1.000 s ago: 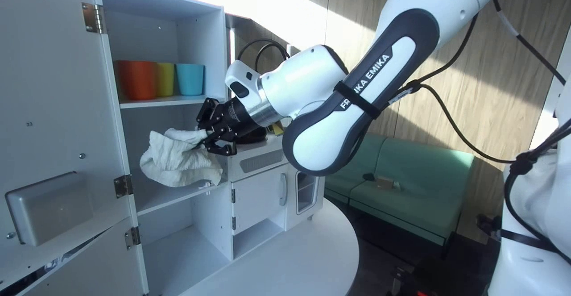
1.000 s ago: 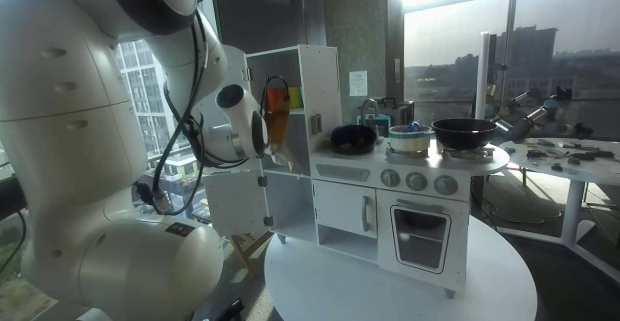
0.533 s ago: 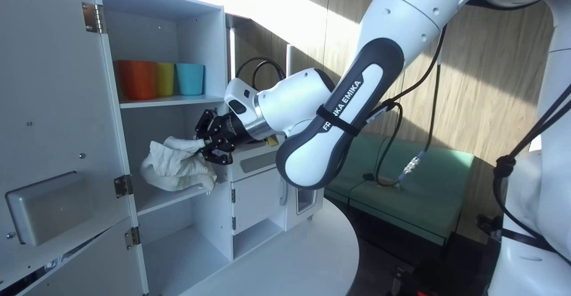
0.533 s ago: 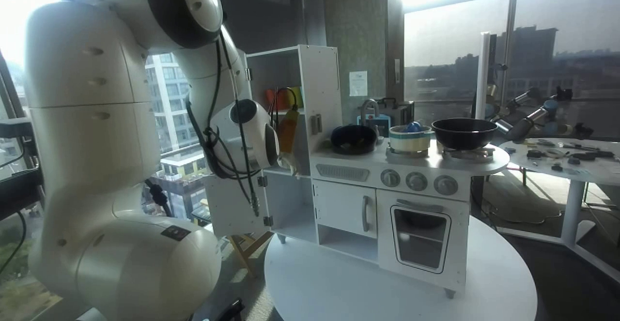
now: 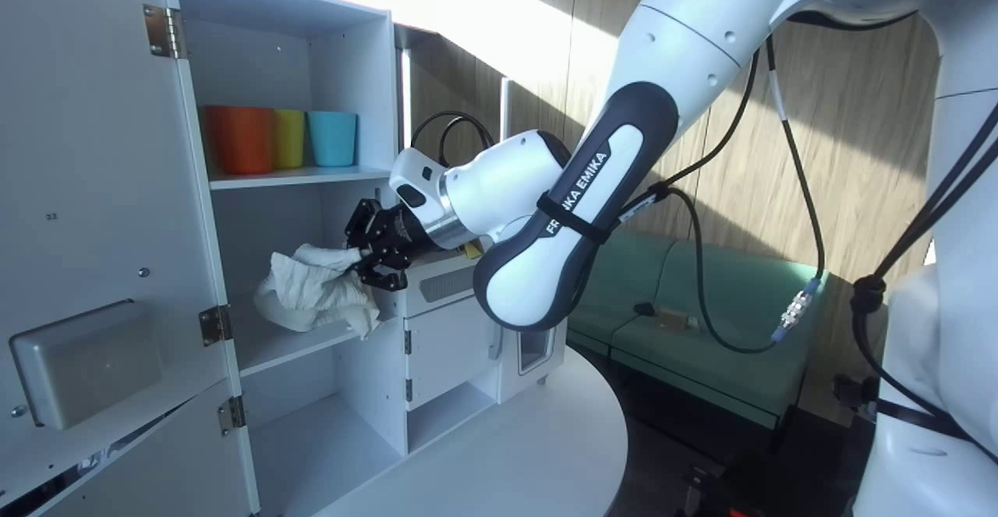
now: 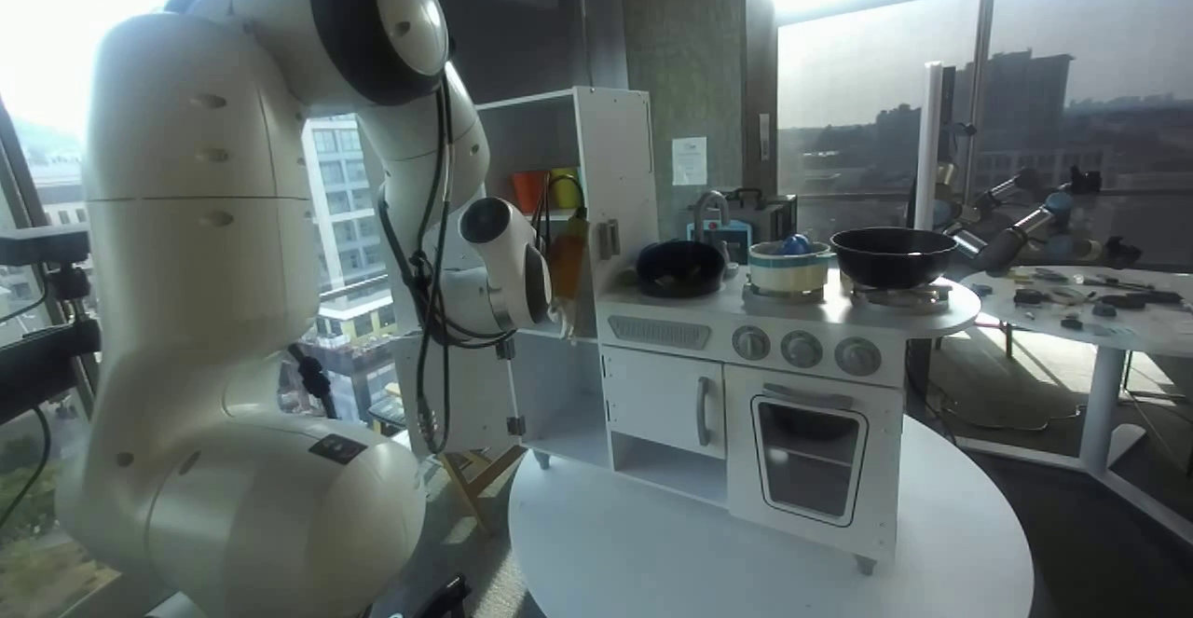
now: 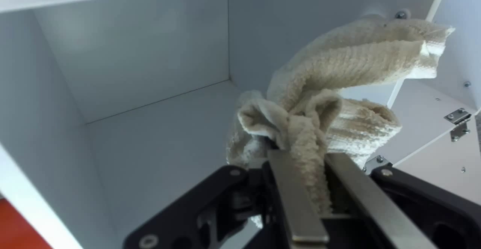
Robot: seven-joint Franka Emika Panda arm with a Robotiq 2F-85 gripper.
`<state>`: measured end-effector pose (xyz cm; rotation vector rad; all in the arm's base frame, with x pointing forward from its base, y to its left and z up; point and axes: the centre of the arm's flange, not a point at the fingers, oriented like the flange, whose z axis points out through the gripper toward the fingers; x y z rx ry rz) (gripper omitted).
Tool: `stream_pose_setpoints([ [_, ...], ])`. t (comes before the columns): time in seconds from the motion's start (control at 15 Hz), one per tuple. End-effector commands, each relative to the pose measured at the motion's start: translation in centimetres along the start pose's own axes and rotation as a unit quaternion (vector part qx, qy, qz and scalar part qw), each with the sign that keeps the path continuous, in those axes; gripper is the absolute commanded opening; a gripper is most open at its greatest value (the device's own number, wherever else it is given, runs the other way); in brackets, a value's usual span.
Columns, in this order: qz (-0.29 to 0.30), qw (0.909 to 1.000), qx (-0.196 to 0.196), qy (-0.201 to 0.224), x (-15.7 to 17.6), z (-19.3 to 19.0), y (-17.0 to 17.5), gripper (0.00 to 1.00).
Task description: Move the towel from the top of the cabinet and place it in the middle shelf
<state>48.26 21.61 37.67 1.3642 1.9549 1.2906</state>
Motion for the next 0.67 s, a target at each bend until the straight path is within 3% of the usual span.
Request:
stream_pose_setpoints([
  [0.0, -0.005, 0.9998, -0.009, -0.014, 0.0, 6.8, -1.8, 0.09],
  [0.33, -0.005, 0.9994, 0.021, -0.027, 0.3, 12.5, -4.4, 0.09],
  [0.53, -0.009, 0.9998, -0.001, -0.019, 1.5, 12.9, -3.2, 0.11],
  [0.6, -0.014, 0.9998, -0.006, -0.016, 1.7, 12.6, -3.0, 0.44],
])
